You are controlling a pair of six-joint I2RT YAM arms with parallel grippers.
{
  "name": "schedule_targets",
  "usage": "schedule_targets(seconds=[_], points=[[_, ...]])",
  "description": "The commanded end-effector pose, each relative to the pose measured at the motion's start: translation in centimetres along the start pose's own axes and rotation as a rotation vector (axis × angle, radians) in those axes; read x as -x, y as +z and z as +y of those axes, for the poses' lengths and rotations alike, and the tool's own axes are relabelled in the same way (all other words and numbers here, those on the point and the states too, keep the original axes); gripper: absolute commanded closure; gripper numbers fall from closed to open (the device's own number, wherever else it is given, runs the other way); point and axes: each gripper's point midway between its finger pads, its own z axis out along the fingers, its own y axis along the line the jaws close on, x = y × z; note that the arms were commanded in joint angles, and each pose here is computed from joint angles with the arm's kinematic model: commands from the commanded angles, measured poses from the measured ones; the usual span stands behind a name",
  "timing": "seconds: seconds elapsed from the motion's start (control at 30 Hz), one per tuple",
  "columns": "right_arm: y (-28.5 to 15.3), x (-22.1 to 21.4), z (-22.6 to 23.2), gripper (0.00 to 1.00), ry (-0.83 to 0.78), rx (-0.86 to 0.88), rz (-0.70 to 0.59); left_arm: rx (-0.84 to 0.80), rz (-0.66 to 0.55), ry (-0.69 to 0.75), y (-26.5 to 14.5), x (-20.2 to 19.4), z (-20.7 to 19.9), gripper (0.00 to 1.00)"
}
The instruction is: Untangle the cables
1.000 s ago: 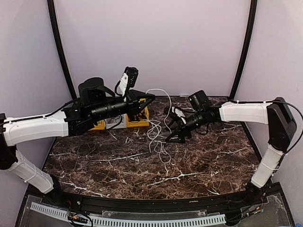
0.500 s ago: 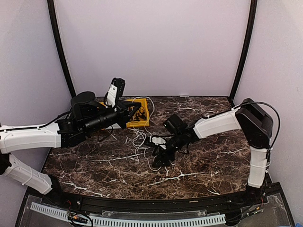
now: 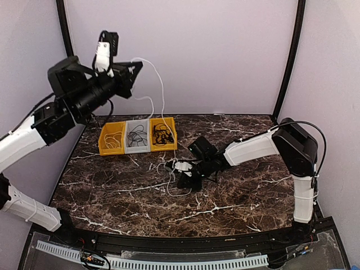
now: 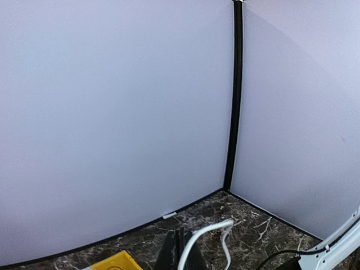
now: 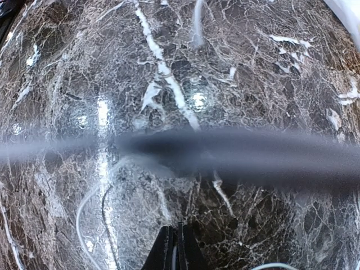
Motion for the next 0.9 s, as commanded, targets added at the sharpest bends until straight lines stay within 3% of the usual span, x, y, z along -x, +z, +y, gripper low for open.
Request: schedule_targets(seconds=[0.0,0.1,0.17,0.47,0.63,0.7,0.87], points=[[1.8,-7.7,0.1,0.95,0.107,-0.006,0.223,0.23,-0.178,0.159,-4.6,13.2,4.6,1.0],[2.2,-8.3,-0.2,0.96,0.14,0.004,0.242,0.319,-0.319,0.186,-7.9,20.4,6.2,1.0],[2.4,-8.5,-0.5,0.96,0.152,0.005,0.253,0.356,-0.372,0.202,-9.5,22.9,6.8,1.0],[2.7,-9.0,-1.0,0.96,0.187,0.004,0.27,0.445,-0.332,0.217,-9.7,21.6,8.3,1.0],[3.2,-9.6,-1.0,0.95,0.221,0.02,0.285,0.517,-0.434,0.22,-12.8,27.3,9.4,1.0],[3.1,-9.7,-1.4,0.95,0.235,0.011,0.287,0.539,-0.526,0.212,-14.7,30.0,9.8,1.0],[1.8,-9.3,-3.1,0.95,0.311,-0.012,0.263,0.598,-0.611,0.225,-17.7,32.3,10.6,1.0]])
